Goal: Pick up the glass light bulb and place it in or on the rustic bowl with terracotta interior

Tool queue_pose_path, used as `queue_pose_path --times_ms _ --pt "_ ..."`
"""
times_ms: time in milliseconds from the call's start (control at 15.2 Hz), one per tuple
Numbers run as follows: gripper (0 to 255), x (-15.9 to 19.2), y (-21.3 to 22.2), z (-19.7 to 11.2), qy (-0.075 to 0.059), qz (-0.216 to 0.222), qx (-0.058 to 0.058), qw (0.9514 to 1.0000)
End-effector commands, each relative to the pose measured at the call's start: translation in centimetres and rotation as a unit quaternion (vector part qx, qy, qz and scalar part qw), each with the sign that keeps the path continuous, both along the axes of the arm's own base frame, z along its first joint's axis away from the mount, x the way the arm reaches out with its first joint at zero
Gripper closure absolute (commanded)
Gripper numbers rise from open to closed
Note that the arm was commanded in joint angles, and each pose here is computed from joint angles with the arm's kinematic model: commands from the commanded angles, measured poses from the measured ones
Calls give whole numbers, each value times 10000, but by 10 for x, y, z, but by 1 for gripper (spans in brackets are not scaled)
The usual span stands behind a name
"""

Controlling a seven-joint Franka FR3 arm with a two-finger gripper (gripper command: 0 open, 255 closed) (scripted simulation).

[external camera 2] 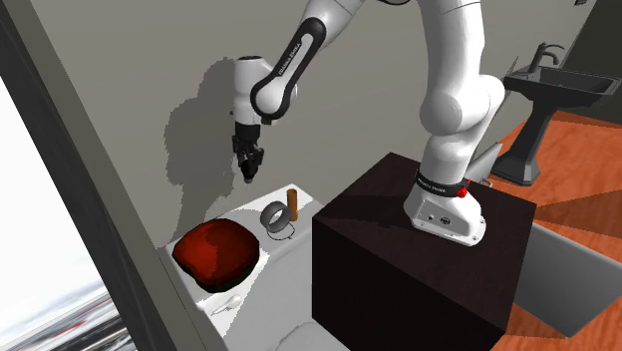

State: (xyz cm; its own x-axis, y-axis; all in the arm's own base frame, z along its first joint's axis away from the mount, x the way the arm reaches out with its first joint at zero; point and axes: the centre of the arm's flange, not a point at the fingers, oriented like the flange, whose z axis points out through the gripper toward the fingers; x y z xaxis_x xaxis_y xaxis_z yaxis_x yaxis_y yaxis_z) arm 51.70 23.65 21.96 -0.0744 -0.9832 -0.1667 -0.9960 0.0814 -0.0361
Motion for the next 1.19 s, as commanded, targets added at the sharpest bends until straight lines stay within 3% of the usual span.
queue_pose_path --times_ms 0,1122 --pt "255 -10 22 8 -249 -35 146 9996" --pt "255 -144 202 0 -249 -35 146 9996"
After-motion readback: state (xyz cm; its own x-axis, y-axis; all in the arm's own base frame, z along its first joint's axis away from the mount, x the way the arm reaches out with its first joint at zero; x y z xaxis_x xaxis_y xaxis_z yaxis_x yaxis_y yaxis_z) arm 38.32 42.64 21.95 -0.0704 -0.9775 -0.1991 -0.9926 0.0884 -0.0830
